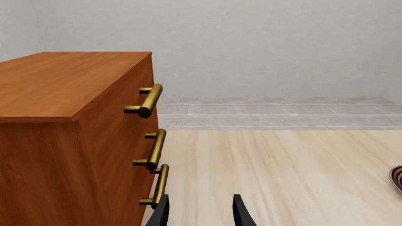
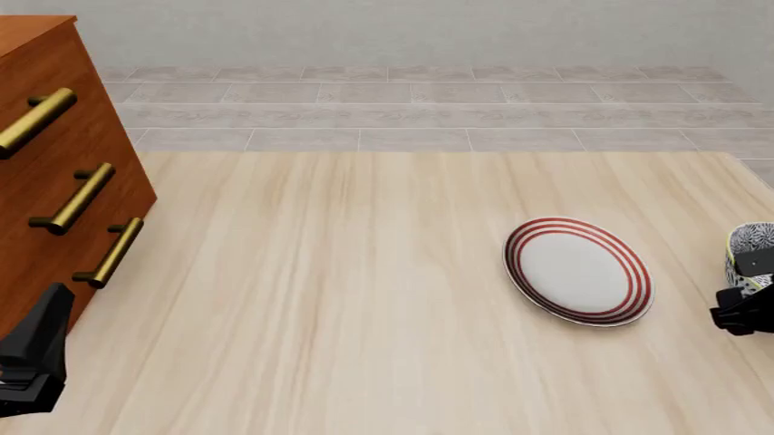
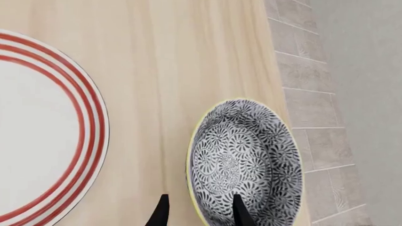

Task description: Put the bowl on top of the cabinet.

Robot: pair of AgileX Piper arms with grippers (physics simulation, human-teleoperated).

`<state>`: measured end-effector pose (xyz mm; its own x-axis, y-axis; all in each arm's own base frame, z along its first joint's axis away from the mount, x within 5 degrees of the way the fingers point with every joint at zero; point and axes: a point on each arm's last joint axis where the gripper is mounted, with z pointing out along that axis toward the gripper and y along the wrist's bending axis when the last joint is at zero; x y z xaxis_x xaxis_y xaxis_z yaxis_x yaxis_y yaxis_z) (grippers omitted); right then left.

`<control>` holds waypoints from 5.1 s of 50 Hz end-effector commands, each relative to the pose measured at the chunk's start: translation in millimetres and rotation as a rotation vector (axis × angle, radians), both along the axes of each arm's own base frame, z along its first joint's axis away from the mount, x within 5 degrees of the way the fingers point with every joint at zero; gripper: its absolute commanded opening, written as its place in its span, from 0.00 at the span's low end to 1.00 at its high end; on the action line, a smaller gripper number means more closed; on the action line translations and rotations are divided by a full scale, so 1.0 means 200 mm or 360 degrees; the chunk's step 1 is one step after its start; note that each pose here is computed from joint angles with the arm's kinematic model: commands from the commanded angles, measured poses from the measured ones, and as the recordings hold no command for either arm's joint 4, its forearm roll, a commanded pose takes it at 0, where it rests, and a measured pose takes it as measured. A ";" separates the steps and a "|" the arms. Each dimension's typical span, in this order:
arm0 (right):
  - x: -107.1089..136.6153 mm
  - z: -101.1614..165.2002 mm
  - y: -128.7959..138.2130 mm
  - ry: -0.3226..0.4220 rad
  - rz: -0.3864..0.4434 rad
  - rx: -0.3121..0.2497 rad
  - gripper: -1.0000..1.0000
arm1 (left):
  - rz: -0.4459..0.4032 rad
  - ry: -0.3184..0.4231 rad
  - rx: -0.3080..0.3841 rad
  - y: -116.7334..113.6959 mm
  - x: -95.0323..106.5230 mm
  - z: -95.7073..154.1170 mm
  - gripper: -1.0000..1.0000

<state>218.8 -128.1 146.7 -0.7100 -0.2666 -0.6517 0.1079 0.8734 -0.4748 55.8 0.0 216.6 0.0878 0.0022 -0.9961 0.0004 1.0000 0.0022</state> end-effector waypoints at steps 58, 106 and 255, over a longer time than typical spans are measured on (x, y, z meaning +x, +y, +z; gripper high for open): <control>-0.12 0.34 0.29 -0.0196 0.0323 -0.0148 0.00 | 0.0001 0.0000 0.0000 0.00 0.00 -0.01 1.00; -0.31 0.76 0.84 -0.0583 0.1365 -0.0404 0.00 | 0.0001 0.0001 -0.0001 0.00 0.00 0.00 1.00; -0.15 0.65 1.14 -0.0544 0.1988 -0.0945 0.00 | -0.0976 0.0425 -0.0335 -0.48 0.40 0.97 1.00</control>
<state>188.2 98.8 273.9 0.3469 -0.8805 -0.3232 -0.4059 0.1697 -0.8980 126.9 -77.3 385.7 -0.1986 -0.1613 -0.9667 0.4867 0.8399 -0.2401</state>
